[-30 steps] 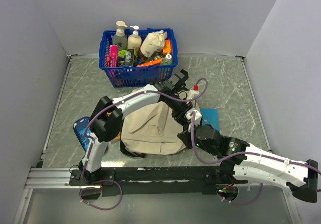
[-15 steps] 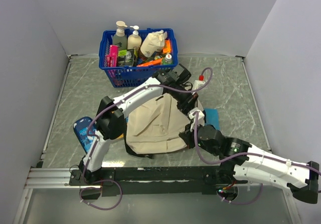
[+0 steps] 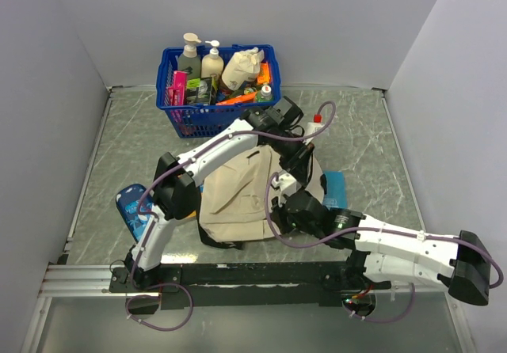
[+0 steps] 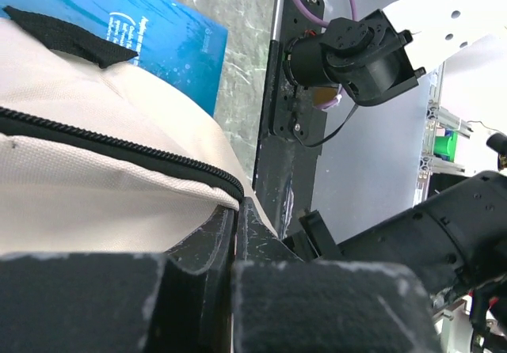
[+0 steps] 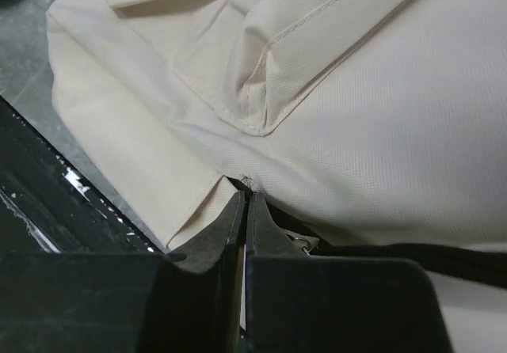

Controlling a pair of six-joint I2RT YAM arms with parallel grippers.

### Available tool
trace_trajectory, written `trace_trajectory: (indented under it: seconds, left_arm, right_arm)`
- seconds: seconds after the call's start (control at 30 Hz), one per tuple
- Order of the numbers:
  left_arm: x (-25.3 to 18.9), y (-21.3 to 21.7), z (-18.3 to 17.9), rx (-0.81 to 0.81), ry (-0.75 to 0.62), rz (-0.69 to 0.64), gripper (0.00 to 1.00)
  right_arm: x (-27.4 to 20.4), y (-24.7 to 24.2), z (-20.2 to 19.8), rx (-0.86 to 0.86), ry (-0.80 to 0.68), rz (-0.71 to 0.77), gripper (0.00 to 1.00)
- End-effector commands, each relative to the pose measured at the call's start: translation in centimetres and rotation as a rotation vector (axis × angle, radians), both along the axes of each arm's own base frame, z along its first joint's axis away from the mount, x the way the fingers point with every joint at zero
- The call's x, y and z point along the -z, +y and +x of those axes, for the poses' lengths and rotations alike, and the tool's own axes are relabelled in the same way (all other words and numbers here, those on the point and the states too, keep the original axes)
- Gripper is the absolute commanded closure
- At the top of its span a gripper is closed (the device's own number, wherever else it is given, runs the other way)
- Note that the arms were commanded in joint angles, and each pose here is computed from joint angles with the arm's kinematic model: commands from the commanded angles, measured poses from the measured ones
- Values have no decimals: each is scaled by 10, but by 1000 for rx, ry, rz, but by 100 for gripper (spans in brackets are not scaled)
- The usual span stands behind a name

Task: Pack the student bag
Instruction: Unzip the student bag at the center of the board.

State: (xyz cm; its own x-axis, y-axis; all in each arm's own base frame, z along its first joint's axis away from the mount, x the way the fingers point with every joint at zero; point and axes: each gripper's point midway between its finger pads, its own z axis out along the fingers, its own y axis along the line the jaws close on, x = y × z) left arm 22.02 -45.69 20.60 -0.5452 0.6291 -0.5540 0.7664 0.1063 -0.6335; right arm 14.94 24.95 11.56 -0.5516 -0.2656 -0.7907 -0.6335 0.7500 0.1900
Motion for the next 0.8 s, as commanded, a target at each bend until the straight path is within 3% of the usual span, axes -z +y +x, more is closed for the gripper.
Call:
trace_trajectory:
  seconds: [0.0, 0.07, 0.1, 0.17, 0.2, 0.33, 0.5, 0.63, 0.77]
  left_arm:
    - [-80, -18, 34, -21, -228, -266, 99]
    - [-73, -13, 37, -10, -274, -250, 98]
    - [-66, -8, 34, -3, -263, -224, 97]
    - [-57, 0, 35, 4, -270, -201, 97]
    - [-51, 5, 32, 5, -255, -186, 97]
    - [-49, 22, 29, 21, -241, -175, 97]
    - [-60, 42, 22, 48, -268, -181, 96]
    - [-61, 51, 13, 74, -281, -191, 96]
    - [-61, 60, 0, 120, -272, -198, 96]
  right_arm:
    - [-18, 32, -29, -142, 104, 113, 100]
    - [-30, 25, -26, -114, 69, 135, 93]
    - [-48, 23, -24, -107, 35, 174, 80]
    - [-65, 17, -16, -78, -22, 190, 66]
    - [-84, 13, -14, -67, -56, 223, 53]
    - [-129, -10, -4, 7, -167, 288, 31]
    - [-156, -64, 13, 222, -271, 327, 27]
    - [-133, -105, 34, 469, -267, 250, 25]
    - [-103, -119, 52, 565, -203, 155, 25]
